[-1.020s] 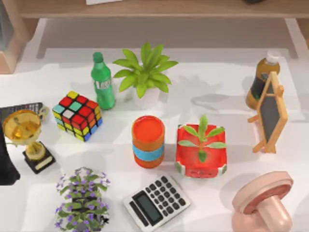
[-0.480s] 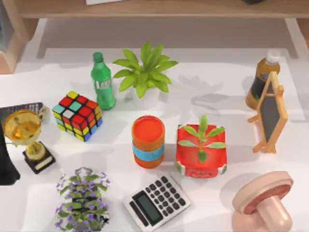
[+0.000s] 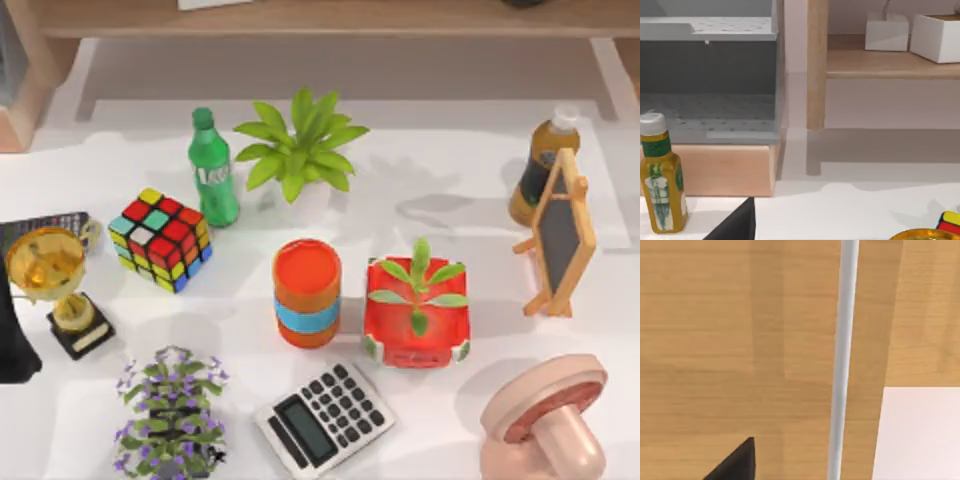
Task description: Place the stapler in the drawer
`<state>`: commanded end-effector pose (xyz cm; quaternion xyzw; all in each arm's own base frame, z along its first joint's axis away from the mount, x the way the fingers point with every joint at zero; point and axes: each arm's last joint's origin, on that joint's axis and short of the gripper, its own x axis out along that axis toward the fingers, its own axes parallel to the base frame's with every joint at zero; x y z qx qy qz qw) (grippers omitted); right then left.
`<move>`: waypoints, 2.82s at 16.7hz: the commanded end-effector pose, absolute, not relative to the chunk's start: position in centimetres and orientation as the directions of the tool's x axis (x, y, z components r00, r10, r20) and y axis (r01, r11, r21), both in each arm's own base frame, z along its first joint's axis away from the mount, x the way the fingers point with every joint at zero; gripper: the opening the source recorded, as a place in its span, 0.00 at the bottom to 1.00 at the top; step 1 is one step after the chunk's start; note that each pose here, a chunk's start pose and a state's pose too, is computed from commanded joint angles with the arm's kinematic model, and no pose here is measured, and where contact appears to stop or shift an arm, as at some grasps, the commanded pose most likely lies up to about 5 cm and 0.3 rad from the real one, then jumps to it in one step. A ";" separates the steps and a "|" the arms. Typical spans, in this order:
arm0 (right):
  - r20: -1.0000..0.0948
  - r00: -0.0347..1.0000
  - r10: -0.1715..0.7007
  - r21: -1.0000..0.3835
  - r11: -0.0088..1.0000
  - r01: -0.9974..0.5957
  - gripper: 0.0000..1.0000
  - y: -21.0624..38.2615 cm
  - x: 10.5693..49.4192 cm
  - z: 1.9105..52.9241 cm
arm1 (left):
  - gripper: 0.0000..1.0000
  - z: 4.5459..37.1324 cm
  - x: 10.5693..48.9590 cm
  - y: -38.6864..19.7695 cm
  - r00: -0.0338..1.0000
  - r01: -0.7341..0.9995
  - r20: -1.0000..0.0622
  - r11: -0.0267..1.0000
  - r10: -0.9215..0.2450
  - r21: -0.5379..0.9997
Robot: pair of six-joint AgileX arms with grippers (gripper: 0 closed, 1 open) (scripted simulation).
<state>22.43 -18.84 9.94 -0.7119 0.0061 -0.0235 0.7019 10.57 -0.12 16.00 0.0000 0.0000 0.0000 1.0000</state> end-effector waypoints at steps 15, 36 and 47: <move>0.000 1.000 -0.010 -1.000 0.000 0.000 1.00 -17.9 25.0 8.9 | 1.00 16.0 10.6 -0.1 1.000 0.000 0.000 1.000 0.000 0.000; 0.000 1.000 -0.010 -1.000 0.000 0.000 0.00 -17.9 25.0 8.9 | 1.00 16.0 10.6 -0.1 1.000 0.000 0.000 1.000 0.000 0.000; -0.005 1.000 -0.010 -1.000 0.006 -0.005 0.00 -18.0 30.2 8.8 | 1.00 16.0 10.6 -0.1 1.000 0.000 0.000 1.000 0.000 0.000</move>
